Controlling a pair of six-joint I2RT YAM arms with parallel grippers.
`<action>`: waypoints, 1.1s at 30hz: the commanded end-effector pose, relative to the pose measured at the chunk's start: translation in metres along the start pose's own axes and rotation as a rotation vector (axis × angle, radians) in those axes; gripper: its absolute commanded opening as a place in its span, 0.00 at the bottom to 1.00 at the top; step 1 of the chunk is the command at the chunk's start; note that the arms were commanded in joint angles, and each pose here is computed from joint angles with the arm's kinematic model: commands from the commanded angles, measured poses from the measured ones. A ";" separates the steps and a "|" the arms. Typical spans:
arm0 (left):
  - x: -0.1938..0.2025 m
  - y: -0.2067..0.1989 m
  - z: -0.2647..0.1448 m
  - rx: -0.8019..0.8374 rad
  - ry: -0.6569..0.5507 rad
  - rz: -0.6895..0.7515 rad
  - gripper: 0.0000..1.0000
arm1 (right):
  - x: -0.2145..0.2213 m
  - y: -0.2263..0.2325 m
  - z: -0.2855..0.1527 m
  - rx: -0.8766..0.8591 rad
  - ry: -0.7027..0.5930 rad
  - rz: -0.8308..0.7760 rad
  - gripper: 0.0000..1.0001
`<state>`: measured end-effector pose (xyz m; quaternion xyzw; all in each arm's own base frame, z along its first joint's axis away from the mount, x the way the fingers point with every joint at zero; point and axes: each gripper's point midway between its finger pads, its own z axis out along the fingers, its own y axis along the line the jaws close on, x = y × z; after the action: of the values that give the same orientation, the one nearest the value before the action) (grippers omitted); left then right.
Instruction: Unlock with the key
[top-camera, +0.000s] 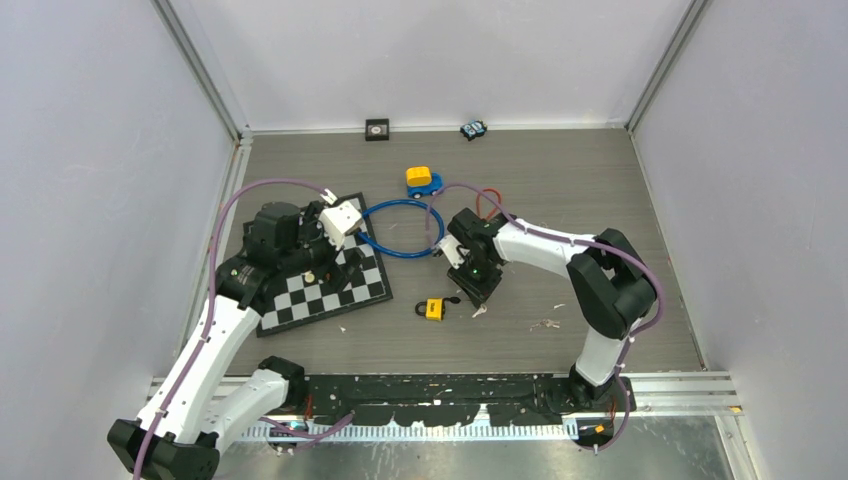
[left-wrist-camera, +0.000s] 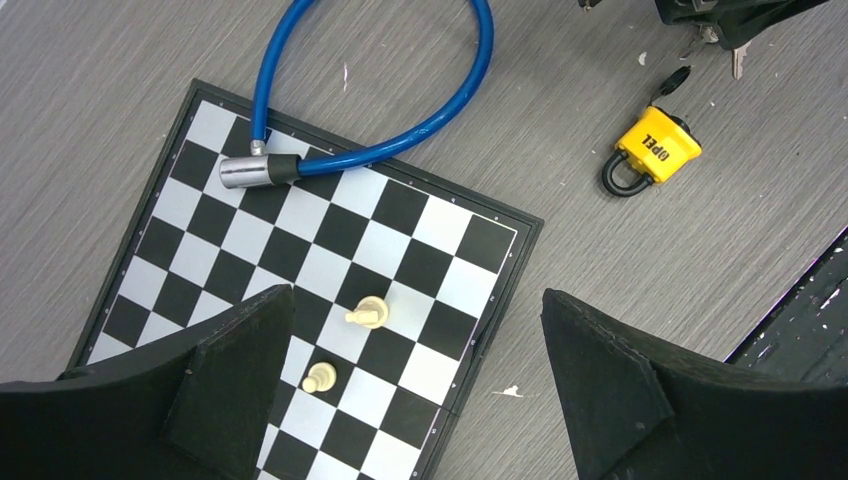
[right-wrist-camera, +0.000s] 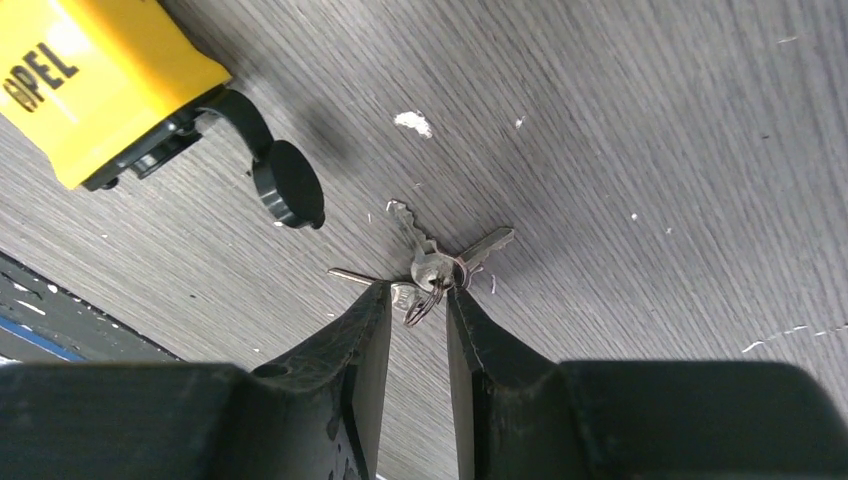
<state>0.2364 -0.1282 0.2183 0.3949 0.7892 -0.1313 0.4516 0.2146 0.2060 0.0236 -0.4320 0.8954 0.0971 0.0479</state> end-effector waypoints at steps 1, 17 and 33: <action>-0.011 0.002 -0.002 -0.005 -0.052 0.008 0.96 | -0.007 -0.001 -0.001 -0.009 -0.007 0.021 0.31; -0.020 -0.006 0.009 0.066 -0.083 0.015 0.97 | -0.029 -0.006 -0.045 -0.010 -0.132 -0.026 0.01; -0.117 -0.070 0.047 0.659 -0.326 -0.184 0.82 | -0.089 0.039 -0.186 -0.127 -0.574 -0.206 0.01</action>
<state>0.2488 -0.2259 0.2240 0.4057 0.7253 -0.3954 0.3911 0.2420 0.2408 0.1851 -0.4675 0.8206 0.2203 0.2441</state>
